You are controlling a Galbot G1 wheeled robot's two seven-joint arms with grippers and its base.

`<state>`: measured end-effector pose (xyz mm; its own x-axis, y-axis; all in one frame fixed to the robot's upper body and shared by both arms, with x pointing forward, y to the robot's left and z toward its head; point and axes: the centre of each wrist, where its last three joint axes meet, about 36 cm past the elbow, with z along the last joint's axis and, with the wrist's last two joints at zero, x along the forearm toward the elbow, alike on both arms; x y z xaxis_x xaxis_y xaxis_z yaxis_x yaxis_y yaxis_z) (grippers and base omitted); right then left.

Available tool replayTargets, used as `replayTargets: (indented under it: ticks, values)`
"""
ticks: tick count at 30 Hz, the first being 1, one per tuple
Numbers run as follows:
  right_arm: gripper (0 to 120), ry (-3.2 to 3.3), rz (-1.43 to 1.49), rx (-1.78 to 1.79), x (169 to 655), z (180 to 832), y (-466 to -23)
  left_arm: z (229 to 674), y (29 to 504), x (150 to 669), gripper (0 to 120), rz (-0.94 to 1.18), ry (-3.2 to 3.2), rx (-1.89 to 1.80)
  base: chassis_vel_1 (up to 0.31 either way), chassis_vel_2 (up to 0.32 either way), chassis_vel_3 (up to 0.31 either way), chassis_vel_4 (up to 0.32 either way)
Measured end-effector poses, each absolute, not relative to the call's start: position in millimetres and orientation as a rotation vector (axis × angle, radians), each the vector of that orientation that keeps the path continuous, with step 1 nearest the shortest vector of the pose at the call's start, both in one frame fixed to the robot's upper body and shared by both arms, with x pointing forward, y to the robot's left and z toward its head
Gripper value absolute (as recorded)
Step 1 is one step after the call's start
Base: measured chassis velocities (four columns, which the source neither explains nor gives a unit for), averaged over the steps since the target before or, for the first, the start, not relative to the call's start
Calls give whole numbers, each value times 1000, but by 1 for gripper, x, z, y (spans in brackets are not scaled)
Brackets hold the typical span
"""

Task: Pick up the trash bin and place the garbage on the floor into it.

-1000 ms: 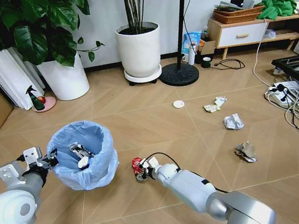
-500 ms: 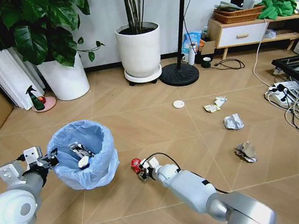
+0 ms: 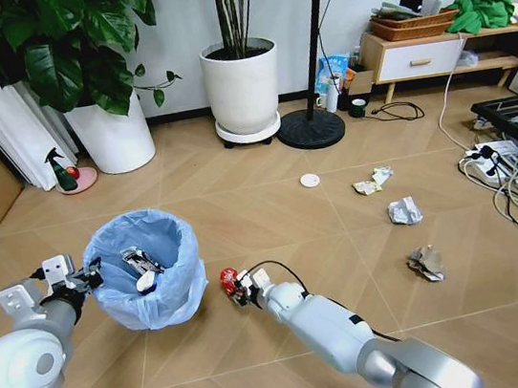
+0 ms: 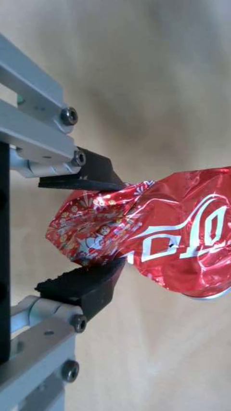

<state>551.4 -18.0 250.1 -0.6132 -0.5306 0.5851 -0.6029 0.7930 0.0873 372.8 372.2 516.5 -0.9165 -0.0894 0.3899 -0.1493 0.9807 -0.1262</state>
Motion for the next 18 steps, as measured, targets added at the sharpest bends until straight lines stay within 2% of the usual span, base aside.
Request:
replayTargets:
  ticks: [4,13,18]
  values:
    - [35,-2466,89,826,566,286,-18,516,372,373,0,216,-2734,172,0,0,0,0]
    - [35,-2736,39,796,616,377,-56,513,371,373,0,206,-2724,171,0,0,0,0]
    - [35,-2799,-80,946,611,439,-52,511,371,374,0,195,-2715,167,0,0,0,0]
